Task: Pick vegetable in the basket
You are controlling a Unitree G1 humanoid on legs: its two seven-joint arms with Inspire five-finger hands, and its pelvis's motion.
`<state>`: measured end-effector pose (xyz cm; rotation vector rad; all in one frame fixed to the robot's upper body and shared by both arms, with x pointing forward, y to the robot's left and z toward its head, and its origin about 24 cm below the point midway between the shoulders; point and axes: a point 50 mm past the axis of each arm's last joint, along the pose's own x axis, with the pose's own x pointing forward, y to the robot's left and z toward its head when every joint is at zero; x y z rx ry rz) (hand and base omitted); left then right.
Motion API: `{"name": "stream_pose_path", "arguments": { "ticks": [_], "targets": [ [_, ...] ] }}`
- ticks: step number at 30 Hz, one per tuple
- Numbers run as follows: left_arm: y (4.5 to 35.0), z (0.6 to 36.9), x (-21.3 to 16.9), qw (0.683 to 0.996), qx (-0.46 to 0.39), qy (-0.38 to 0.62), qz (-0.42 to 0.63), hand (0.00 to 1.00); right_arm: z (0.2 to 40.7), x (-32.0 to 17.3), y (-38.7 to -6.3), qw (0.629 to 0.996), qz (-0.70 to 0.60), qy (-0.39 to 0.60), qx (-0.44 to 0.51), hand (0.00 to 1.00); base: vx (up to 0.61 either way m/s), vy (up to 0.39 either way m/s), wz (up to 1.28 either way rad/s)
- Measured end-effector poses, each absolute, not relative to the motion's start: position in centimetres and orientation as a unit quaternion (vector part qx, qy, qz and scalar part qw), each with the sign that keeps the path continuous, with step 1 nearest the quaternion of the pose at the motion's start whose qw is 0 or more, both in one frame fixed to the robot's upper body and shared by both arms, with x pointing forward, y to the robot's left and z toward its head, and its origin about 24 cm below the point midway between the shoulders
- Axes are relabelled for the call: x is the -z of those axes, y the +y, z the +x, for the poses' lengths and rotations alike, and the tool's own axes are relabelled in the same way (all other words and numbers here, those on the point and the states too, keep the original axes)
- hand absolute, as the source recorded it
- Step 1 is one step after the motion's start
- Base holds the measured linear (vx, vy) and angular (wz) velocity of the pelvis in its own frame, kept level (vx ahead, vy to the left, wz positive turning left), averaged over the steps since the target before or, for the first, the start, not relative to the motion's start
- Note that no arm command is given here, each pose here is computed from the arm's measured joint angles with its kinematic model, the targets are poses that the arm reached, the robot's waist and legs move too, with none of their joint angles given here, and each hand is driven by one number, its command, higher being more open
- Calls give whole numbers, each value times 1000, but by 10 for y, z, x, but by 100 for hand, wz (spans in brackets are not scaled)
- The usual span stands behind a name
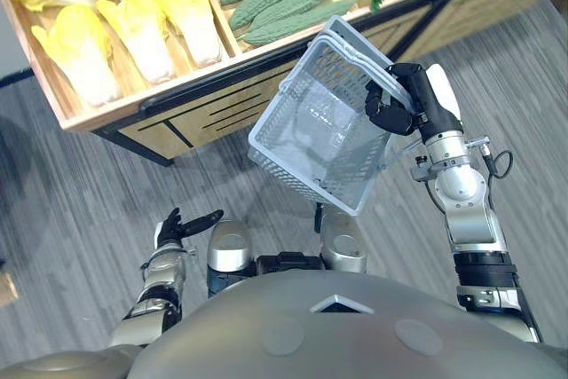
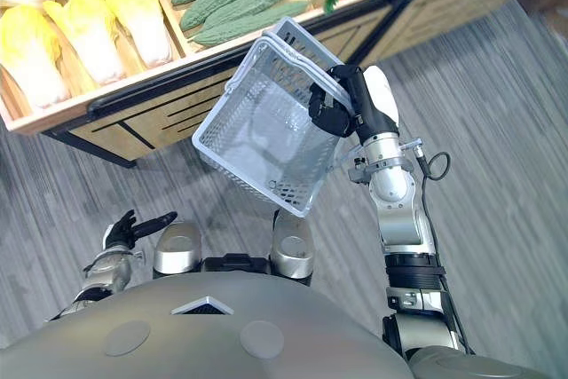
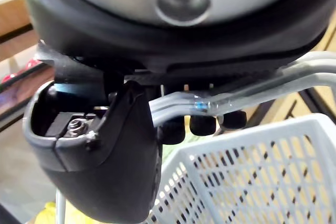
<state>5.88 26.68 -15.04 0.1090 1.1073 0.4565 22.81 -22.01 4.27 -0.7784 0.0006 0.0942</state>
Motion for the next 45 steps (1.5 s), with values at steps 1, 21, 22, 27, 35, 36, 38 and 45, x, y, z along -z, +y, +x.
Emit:
{"name": "stream_pose_path", "arguments": {
  "ticks": [1,21,22,27,35,36,38,45],
  "targets": [
    [256,57,154,823,-214,525,33,100,224,-45,-230,920,-391,5,-35,0,506,-921,149],
    [243,68,156,832,-208,515,18,100,175,-26,-260,931,-352,73,60,0,34,-76,57],
    [243,68,157,832,-207,515,18,100,175,-26,-260,931,-353,73,60,0,19,61,5],
    [242,66,157,831,-203,518,18,100,176,-26,-260,931,-353,72,60,0,21,9,-6],
    [242,60,158,828,-199,524,18,100,178,-19,-261,931,-349,86,59,0,26,10,-11],
    [242,59,158,827,-200,525,18,100,177,-16,-261,931,-348,92,57,0,30,14,-14],
    [242,59,158,827,-199,525,18,100,177,-15,-260,931,-348,93,54,0,22,14,-17],
    [243,60,158,828,-198,524,20,100,176,-14,-262,929,-353,97,55,0,16,13,-16]
  ]
}}
